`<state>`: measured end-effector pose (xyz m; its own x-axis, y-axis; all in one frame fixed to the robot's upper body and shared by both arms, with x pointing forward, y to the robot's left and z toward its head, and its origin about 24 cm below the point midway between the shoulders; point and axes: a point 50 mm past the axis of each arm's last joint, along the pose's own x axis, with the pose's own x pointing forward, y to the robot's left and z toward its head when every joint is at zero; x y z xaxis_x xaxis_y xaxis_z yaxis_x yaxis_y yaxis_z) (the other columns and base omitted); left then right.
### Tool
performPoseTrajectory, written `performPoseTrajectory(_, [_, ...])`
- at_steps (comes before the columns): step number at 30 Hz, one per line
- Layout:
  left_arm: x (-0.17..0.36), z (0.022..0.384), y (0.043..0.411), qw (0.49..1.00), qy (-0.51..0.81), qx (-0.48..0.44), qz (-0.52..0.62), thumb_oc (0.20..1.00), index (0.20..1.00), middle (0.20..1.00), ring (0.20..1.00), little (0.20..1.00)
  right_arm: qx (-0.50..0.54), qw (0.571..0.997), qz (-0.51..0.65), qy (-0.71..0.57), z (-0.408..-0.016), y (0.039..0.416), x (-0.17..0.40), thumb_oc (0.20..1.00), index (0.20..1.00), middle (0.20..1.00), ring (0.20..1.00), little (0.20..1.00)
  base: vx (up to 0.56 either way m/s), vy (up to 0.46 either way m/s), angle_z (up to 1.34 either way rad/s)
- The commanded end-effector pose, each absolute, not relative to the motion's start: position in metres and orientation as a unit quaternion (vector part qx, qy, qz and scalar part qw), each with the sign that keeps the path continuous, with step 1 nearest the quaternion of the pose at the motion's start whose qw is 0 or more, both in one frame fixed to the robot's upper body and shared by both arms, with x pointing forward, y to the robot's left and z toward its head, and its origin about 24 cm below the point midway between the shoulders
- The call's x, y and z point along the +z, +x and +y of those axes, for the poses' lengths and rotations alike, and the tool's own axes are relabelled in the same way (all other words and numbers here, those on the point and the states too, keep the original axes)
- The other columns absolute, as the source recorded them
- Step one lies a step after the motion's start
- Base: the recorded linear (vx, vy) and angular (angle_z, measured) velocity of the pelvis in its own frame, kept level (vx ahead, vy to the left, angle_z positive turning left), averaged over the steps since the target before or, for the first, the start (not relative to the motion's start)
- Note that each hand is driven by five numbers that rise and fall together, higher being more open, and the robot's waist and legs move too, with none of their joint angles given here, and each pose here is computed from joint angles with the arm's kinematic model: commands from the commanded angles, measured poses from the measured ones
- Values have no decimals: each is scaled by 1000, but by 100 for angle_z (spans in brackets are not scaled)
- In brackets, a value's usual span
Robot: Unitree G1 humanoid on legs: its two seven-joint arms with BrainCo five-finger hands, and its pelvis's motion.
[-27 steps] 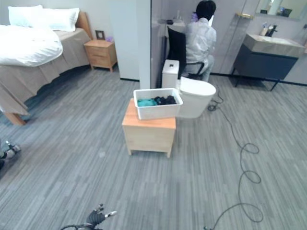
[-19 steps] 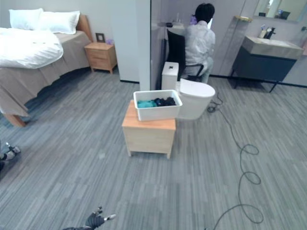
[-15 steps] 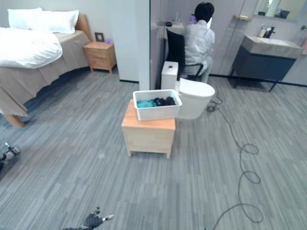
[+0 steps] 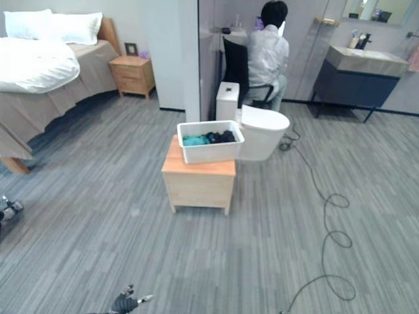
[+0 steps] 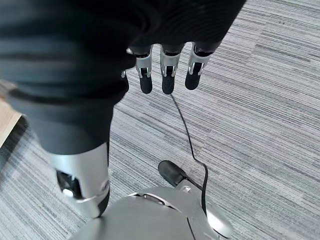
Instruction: Grab the laundry basket,head to the washer,open it,put in the laundry and shut it.
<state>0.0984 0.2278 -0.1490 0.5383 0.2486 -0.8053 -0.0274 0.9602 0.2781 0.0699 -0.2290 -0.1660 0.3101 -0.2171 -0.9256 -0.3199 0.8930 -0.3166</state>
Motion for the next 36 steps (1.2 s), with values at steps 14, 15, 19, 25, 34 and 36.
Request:
performPoseTrajectory(14, [-129,238,141,907,61,145,390,1000,1000,1000,1000,1000,-60,897,367,-237,-259,182,-104,1000,1000,1000,1000,1000,95,-37,5])
performPoseTrajectory(15, [-129,238,143,908,59,147,387,1000,1000,1000,1000,1000,-60,903,354,-235,-256,188,-100,1000,1000,1000,1000,1000,470,74,-10])
performPoseTrajectory(19, [-127,240,147,910,50,162,379,1000,1000,1000,1000,1000,-59,918,326,-218,-247,204,-92,1000,1000,1000,1000,1000,328,78,-12])
performPoseTrajectory(25, [-125,242,148,912,69,144,379,1000,1000,1000,1000,1000,-23,924,334,-185,-222,202,-101,1000,1000,1000,1000,1000,533,225,-38])
performPoseTrajectory(34, [-120,250,151,914,94,119,376,1000,1000,1000,1000,1000,-20,912,371,-174,-222,187,-112,1000,1000,1000,1000,1000,473,225,7])
performPoseTrajectory(36, [-121,250,149,914,96,115,377,1000,1000,1000,1000,1000,-29,913,368,-173,-226,188,-110,1000,1000,1000,1000,1000,457,-103,1])
